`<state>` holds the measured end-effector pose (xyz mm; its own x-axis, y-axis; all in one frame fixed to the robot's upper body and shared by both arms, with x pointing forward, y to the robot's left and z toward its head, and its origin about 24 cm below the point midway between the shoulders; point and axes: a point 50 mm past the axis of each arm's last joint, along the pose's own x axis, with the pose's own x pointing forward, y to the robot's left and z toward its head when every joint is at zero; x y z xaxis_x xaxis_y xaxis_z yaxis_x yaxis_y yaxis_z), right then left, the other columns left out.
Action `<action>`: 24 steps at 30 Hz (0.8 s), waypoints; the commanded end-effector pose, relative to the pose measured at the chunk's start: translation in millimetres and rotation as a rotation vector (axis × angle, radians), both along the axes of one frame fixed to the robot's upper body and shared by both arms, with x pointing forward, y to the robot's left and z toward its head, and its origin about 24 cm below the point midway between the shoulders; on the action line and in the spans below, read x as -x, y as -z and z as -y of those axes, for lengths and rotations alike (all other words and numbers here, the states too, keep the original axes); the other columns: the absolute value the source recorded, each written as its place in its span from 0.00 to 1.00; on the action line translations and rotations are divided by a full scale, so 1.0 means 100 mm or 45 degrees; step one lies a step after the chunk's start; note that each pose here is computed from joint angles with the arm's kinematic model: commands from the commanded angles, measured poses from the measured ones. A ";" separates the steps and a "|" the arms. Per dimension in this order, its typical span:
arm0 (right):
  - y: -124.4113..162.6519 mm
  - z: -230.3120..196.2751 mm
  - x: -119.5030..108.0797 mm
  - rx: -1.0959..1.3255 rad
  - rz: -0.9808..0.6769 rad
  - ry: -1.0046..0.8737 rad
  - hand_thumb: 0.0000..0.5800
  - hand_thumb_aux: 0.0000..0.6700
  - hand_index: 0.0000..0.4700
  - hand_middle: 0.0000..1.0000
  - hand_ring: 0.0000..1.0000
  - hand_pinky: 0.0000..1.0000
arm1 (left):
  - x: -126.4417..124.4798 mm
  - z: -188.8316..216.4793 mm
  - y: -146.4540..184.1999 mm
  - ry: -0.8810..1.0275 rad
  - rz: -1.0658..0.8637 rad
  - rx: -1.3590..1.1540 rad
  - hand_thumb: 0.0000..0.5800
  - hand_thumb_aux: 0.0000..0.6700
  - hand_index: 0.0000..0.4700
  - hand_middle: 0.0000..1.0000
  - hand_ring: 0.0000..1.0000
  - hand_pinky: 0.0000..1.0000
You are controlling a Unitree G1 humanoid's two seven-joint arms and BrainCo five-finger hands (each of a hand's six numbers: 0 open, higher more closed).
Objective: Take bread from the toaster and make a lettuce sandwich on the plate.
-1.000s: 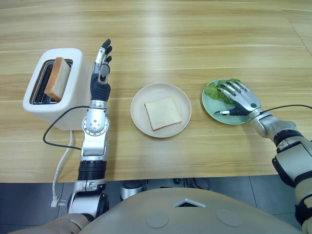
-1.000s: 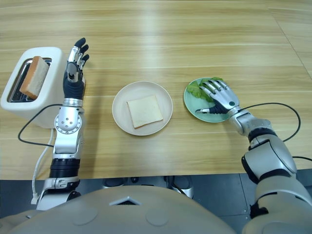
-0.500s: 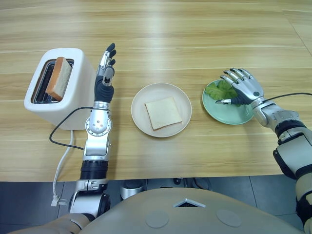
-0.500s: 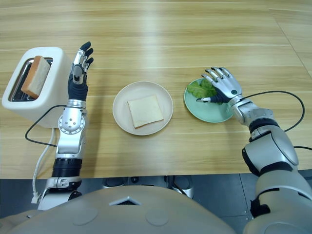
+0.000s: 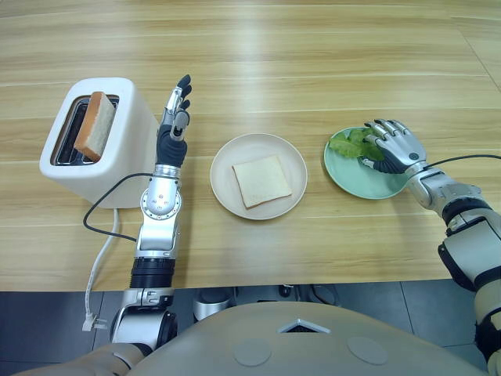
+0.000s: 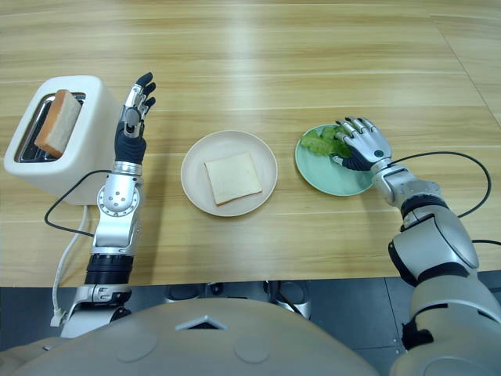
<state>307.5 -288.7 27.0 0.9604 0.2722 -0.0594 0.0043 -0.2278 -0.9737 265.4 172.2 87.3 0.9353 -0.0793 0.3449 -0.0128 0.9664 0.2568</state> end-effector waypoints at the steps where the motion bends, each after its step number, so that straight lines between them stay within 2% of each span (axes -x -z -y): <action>1: 0.01 0.01 0.01 0.014 -0.015 0.007 0.77 0.53 0.51 0.00 0.00 0.00 | -0.01 -0.02 0.06 0.001 -0.038 -0.022 0.00 0.00 0.00 0.00 0.00 0.00; 9: 0.06 -0.01 0.03 0.008 -0.039 0.005 0.83 0.59 0.58 0.00 0.00 0.00 | -0.02 -0.02 0.08 0.000 -0.044 -0.022 0.00 0.00 0.00 0.00 0.00 0.00; 19: 0.14 -0.03 0.06 -0.010 -0.088 0.015 0.82 0.57 0.56 0.00 0.00 0.00 | -0.02 -0.02 0.09 0.000 -0.046 -0.021 0.00 0.00 0.00 0.00 0.00 0.00; 24: 0.17 -0.07 0.07 -0.021 -0.111 0.012 0.85 0.61 0.60 0.00 0.00 0.00 | -0.02 -0.03 0.09 0.000 -0.050 -0.019 0.00 0.00 0.00 0.00 0.00 0.00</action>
<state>304.3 -283.2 17.2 0.9599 0.2637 -0.0950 -0.0400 -0.2065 -0.9776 267.3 172.6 82.3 0.9406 -0.0849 0.3286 -0.0059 0.9640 0.2659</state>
